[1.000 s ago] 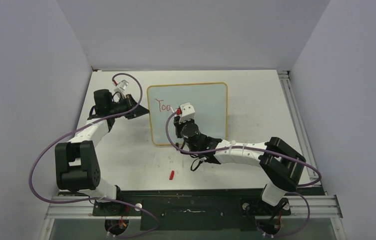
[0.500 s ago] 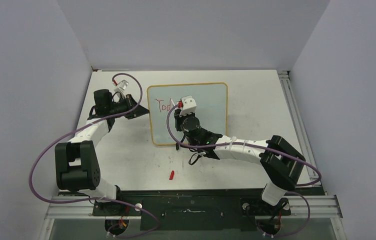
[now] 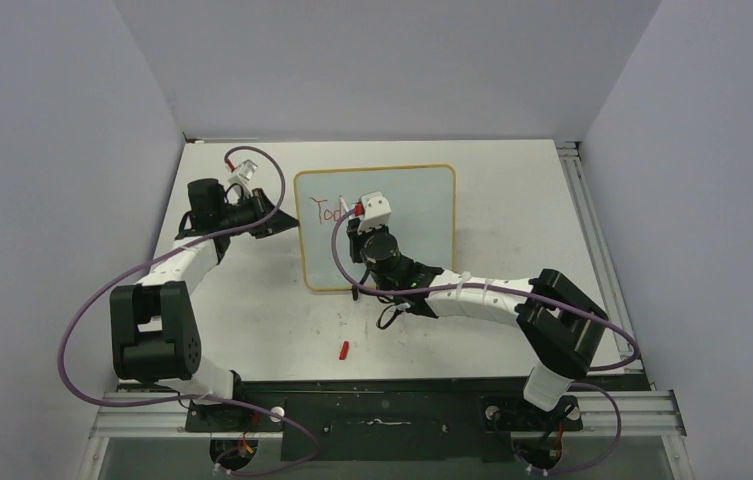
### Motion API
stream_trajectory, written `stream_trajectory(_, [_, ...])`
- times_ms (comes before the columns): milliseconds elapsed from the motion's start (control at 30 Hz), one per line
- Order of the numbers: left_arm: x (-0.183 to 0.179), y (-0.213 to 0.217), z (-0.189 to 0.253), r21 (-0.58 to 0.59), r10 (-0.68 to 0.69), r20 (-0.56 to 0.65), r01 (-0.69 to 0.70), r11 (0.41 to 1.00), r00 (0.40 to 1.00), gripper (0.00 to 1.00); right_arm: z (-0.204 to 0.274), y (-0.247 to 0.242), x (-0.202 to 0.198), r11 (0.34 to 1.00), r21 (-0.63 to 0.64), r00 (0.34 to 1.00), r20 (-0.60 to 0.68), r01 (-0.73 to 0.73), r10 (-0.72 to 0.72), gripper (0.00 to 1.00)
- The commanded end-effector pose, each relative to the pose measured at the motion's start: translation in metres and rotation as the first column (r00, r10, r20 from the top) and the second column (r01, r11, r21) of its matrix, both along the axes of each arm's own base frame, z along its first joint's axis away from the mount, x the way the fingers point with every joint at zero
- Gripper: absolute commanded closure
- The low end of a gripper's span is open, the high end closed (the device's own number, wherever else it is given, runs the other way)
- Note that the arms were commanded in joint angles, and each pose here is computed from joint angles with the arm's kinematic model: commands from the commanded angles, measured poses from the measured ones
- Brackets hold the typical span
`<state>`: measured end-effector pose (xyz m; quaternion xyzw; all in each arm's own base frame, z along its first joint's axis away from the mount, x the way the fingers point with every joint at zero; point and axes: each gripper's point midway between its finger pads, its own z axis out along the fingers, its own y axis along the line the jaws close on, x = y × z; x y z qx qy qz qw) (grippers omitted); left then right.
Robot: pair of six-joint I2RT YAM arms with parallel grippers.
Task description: Write a sentence on the whiteboard
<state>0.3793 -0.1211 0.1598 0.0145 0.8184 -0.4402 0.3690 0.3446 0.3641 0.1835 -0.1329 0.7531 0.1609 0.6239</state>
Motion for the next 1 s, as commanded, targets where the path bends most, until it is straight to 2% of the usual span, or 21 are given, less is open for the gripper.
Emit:
stream_trajectory(0, [-0.002,-0.01,0.022,-0.016,-0.053,0.085,0.054,0.998,0.995,1.0,0.006,-0.001,-0.002,1.0,0.022,1.0,0.016,0.005,-0.006,0.95])
stream_trajectory(967, [-0.003,-0.01,0.025,-0.017,-0.05,0.094,0.052,0.998,0.994,1.0,-0.025,-0.017,-0.028,1.0,-0.014,0.999,-0.051,0.008,-0.009,0.95])
